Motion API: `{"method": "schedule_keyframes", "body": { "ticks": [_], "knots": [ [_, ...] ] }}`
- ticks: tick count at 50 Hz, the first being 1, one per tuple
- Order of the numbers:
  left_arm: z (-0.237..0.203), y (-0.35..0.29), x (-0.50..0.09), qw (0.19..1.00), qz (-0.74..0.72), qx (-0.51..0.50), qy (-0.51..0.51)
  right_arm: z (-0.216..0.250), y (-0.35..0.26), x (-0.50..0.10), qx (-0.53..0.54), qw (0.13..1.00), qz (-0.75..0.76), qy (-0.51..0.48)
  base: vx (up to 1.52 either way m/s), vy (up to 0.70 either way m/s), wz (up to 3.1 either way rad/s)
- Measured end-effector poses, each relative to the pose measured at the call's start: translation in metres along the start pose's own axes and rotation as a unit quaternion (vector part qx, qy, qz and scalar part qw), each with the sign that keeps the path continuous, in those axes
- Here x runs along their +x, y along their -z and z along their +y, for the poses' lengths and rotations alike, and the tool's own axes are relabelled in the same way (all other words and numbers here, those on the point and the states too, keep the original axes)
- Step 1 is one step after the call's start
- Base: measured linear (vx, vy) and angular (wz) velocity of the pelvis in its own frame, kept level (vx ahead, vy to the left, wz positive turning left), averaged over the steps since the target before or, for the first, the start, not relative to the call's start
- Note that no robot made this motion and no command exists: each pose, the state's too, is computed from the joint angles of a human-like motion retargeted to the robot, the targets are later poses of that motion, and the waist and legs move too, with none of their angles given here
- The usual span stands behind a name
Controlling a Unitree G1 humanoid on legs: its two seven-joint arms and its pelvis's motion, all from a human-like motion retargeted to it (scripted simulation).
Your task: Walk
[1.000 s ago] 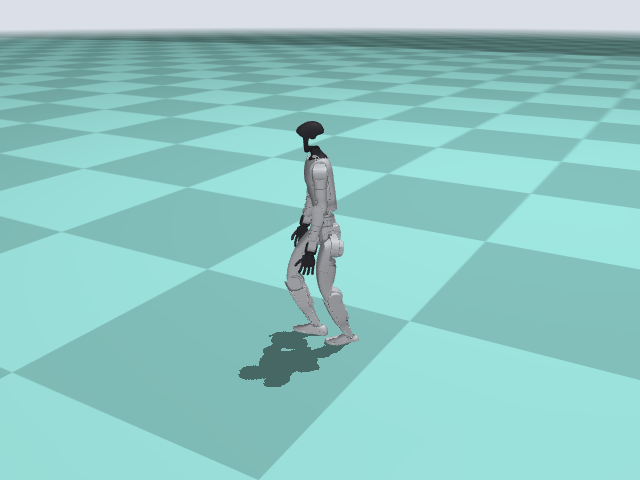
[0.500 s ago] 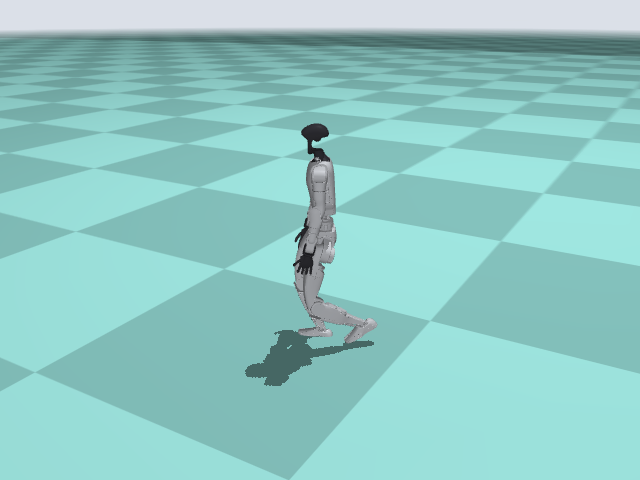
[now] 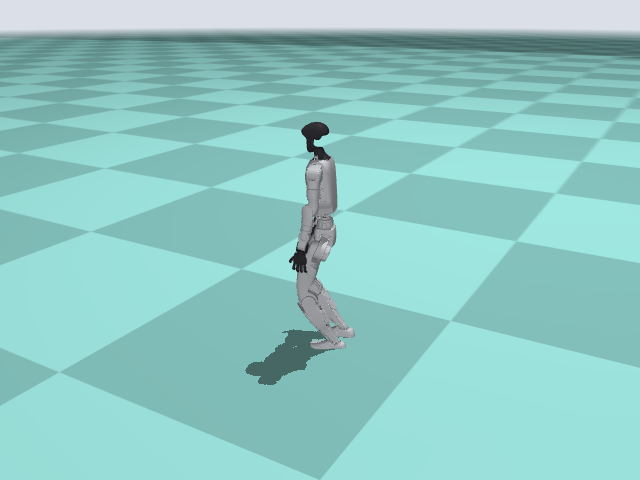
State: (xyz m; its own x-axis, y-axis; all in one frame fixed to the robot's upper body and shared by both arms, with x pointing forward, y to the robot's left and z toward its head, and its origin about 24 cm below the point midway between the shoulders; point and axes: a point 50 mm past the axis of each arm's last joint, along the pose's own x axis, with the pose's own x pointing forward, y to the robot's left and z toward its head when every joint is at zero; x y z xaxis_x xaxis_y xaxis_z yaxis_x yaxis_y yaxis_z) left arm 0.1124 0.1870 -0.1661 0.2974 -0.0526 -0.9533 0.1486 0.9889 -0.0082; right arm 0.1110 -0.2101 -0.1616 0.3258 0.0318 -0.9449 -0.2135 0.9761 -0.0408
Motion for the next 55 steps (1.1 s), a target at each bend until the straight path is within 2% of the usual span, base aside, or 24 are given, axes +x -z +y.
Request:
{"method": "schedule_keyframes", "body": {
  "ticks": [18,36,45,55],
  "knots": [
    [-0.001,-0.002,0.0,1.0,-0.005,-0.001,0.011,0.0,0.013,-0.001,-0.01,1.0,0.022,-0.005,0.25,0.06,-0.34],
    [0.003,0.007,-0.001,0.993,-0.013,-0.114,-0.006,-0.005,-0.009,0.0,0.025,1.0,-0.015,0.009,0.26,-0.05,-0.38],
    [0.007,0.009,-0.002,0.993,-0.002,-0.12,-0.015,-0.007,-0.03,0.001,0.019,0.999,-0.039,0.008,0.25,-0.02,-0.61],
    [0.001,0.029,-0.003,0.993,0.035,-0.116,-0.013,0.003,-0.02,0.002,-0.001,1.0,-0.024,-0.016,0.23,0.0,-0.65]
  ]
}}
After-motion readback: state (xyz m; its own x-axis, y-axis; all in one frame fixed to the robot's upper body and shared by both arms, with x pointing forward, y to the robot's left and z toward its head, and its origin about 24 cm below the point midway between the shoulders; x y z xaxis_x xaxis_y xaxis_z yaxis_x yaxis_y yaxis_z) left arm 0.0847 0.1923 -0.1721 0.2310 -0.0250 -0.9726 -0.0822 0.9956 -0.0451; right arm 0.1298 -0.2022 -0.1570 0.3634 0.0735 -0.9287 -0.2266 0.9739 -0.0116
